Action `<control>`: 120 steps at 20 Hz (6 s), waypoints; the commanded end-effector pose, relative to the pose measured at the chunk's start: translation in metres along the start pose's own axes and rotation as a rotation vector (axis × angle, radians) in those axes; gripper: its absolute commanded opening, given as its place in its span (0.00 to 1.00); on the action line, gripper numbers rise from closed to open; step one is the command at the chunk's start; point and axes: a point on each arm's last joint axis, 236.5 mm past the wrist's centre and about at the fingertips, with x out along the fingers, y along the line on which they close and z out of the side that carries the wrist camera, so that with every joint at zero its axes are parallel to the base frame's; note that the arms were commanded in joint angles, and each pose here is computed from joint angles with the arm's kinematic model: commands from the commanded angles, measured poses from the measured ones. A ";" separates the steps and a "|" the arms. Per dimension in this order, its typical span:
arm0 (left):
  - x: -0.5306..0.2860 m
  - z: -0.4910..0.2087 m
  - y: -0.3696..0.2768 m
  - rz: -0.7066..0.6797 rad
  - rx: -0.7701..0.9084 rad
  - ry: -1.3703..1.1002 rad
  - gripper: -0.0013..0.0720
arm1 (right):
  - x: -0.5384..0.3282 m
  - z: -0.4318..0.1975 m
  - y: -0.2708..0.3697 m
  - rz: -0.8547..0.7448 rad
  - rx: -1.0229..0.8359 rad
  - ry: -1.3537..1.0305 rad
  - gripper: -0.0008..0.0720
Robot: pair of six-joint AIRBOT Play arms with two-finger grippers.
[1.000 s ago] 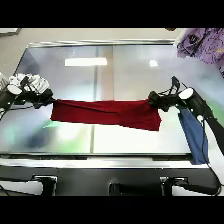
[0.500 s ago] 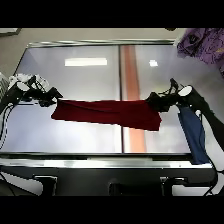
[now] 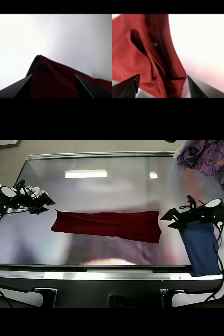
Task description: Fold the clothes and pants, and hang the long-sleeved shirts on hangers.
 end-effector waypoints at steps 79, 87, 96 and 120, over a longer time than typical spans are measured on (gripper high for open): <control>-0.103 -0.017 -0.101 -0.016 0.168 0.042 0.04 | 0.168 -0.063 0.369 0.229 -0.033 -0.062 0.42; -0.086 -0.017 -0.094 -0.004 0.153 0.076 0.04 | 0.083 -0.052 0.381 0.294 -0.232 -0.105 0.72; -0.085 -0.011 -0.092 0.001 0.154 0.051 0.04 | -0.048 0.033 0.147 0.069 -0.165 -0.113 0.73; -0.085 -0.011 -0.092 0.000 0.199 0.052 0.04 | 0.114 0.004 0.154 0.273 -0.044 -0.085 0.05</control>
